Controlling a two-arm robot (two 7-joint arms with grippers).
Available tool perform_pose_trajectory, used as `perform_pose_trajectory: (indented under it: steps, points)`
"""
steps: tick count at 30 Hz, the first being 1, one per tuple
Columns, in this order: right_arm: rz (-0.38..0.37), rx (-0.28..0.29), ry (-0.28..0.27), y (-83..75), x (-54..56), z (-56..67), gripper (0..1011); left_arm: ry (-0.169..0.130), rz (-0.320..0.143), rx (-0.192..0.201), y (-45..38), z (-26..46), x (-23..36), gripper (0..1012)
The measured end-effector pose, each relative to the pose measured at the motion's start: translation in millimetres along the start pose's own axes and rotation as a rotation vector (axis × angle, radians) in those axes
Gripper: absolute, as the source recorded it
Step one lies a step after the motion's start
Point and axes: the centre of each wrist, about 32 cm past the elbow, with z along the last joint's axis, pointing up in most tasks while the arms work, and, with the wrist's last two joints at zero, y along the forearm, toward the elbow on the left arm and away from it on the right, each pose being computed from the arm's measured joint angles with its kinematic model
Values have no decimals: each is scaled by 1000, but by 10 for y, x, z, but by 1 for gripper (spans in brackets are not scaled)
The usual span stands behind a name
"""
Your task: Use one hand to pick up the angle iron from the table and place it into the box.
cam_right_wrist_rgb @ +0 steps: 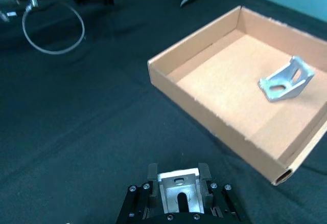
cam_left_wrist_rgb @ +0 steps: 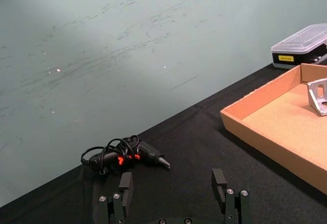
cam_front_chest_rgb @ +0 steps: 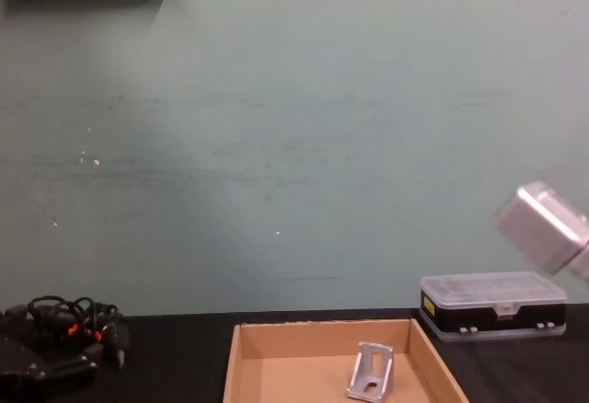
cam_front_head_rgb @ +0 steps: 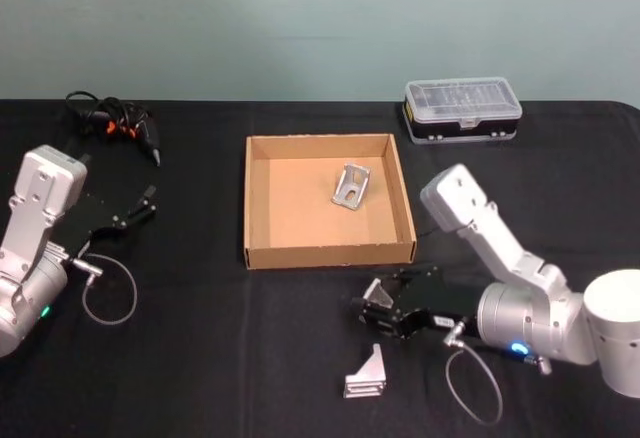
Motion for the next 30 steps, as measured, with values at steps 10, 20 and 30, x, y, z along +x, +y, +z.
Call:
perform_pose_trajectory:
  steps: [10,20,30]
  points:
    - [-25,106,1,-93,132,319,473,0,0,0,0,0,0,1011]
    - [-97,157,35,91,317,497,474,0,0,0,0,0,0,1011]
    - [-183,149,62,415,452,361,473,0,0,0,0,0,0,1011]
